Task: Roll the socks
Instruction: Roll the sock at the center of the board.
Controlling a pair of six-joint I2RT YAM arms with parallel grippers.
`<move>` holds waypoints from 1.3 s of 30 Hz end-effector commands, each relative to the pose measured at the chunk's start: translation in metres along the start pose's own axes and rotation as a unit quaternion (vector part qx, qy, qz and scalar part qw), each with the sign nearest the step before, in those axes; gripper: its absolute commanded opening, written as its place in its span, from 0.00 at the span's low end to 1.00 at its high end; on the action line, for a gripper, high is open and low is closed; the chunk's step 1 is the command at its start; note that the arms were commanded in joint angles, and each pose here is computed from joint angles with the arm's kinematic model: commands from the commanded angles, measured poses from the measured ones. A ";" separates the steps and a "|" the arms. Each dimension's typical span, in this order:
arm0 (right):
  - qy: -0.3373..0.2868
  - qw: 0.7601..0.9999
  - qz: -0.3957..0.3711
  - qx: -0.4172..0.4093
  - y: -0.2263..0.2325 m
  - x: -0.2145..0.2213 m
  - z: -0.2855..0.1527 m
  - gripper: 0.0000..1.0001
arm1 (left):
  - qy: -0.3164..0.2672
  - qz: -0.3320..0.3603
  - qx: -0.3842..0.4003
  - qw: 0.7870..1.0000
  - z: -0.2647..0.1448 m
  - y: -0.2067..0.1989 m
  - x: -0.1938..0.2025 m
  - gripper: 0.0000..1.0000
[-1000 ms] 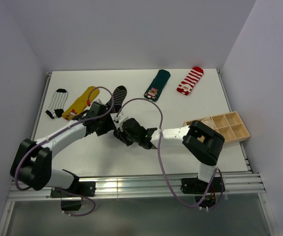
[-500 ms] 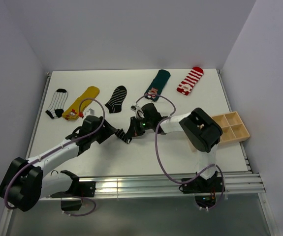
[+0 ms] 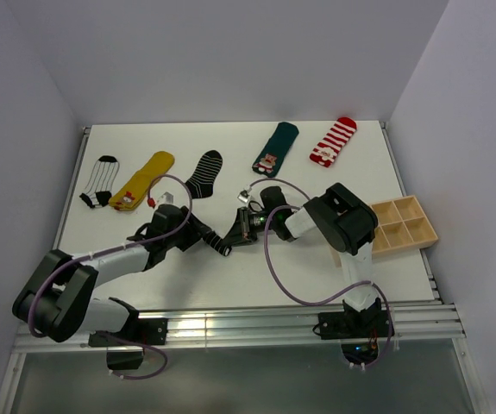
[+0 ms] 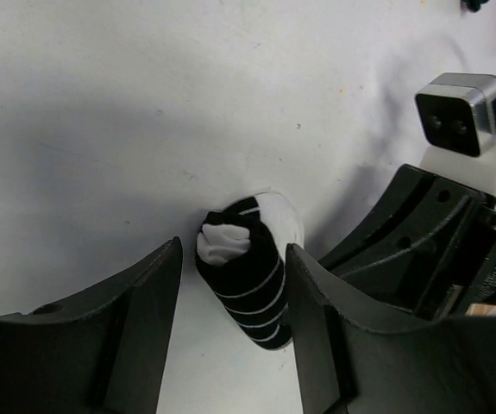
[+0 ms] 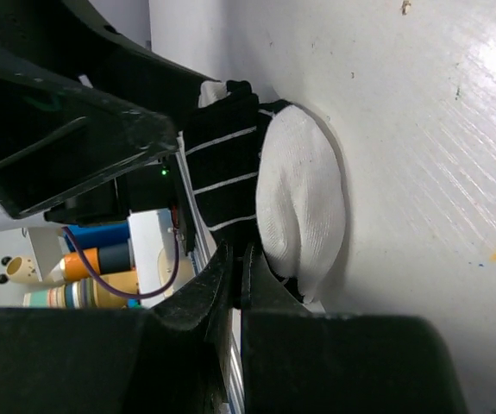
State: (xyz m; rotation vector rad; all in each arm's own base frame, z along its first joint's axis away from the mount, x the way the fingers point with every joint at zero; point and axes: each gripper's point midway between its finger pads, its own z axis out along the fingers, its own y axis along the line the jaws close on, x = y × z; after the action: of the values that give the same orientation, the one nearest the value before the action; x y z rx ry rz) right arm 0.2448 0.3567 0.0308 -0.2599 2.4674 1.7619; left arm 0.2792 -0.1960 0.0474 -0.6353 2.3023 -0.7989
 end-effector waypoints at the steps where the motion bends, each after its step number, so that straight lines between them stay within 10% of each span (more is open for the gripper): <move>1: 0.009 1.000 0.029 0.005 -0.011 0.008 -0.001 0.00 | 0.000 0.001 0.023 1.000 0.004 -0.008 0.001 0.56; 15: 0.009 0.999 0.019 0.031 -0.020 0.004 -0.002 0.00 | 0.047 0.000 0.004 0.999 0.019 0.010 0.024 0.14; 17: 0.006 0.999 0.006 0.038 -0.021 0.001 -0.003 0.07 | 0.049 0.003 0.000 0.999 0.020 0.008 0.023 0.00; 26: -0.034 0.984 -0.131 0.115 0.003 -0.014 -0.017 0.43 | 0.050 0.046 -0.068 0.995 0.009 0.006 0.006 0.00; 39: -0.178 0.843 -0.380 0.337 0.041 -0.030 -0.039 0.53 | 0.102 0.127 -0.177 0.971 0.009 0.007 0.005 0.00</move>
State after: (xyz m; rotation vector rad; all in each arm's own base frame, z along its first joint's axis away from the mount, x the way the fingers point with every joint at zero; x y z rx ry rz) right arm 0.2478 0.3561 0.0821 -0.6355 2.1842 0.8483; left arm 0.2894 -0.2085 0.0438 -0.4744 2.5843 -0.4777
